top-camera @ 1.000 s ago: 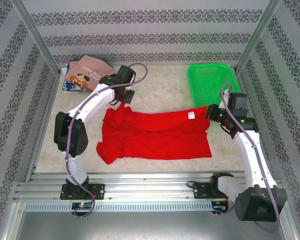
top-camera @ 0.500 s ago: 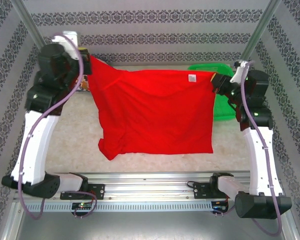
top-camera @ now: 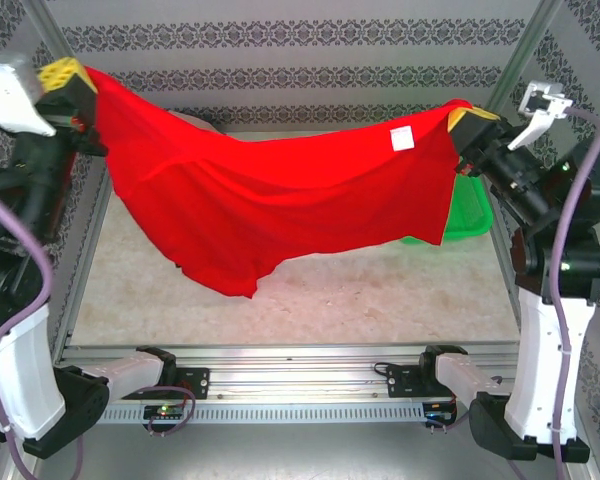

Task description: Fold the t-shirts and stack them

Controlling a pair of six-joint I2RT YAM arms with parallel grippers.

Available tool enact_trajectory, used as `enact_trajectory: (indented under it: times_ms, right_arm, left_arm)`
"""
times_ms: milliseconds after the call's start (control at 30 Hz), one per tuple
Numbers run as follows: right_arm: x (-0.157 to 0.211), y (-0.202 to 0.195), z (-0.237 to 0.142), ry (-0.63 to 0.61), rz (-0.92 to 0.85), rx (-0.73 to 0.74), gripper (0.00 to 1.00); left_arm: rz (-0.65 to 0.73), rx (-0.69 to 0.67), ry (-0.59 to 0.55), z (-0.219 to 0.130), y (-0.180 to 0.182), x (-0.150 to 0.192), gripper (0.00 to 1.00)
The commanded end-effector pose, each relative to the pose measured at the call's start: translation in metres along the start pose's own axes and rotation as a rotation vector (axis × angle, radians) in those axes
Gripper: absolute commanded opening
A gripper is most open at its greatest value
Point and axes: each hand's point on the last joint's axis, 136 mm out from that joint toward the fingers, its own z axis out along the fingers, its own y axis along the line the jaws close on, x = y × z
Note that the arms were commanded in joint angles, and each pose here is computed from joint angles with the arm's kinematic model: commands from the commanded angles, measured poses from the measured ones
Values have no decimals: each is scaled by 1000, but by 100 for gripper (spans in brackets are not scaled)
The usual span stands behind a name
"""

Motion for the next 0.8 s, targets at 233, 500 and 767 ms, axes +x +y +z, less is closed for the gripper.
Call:
enact_trajectory:
  times_ms: [233,500,767]
  right_arm:
    - [-24,66,-52,-34,-18,-104,0]
    - [-38,78,-63,-53,-40,-99,0]
    - [-11,10,-7,50,21,26,0]
  left_arm:
    - [78,18,-197,-36,1,-80,0]
    - [113,1,-302,-20,0,-105,0]
    - [305,-127,-180,73,8,-50,1]
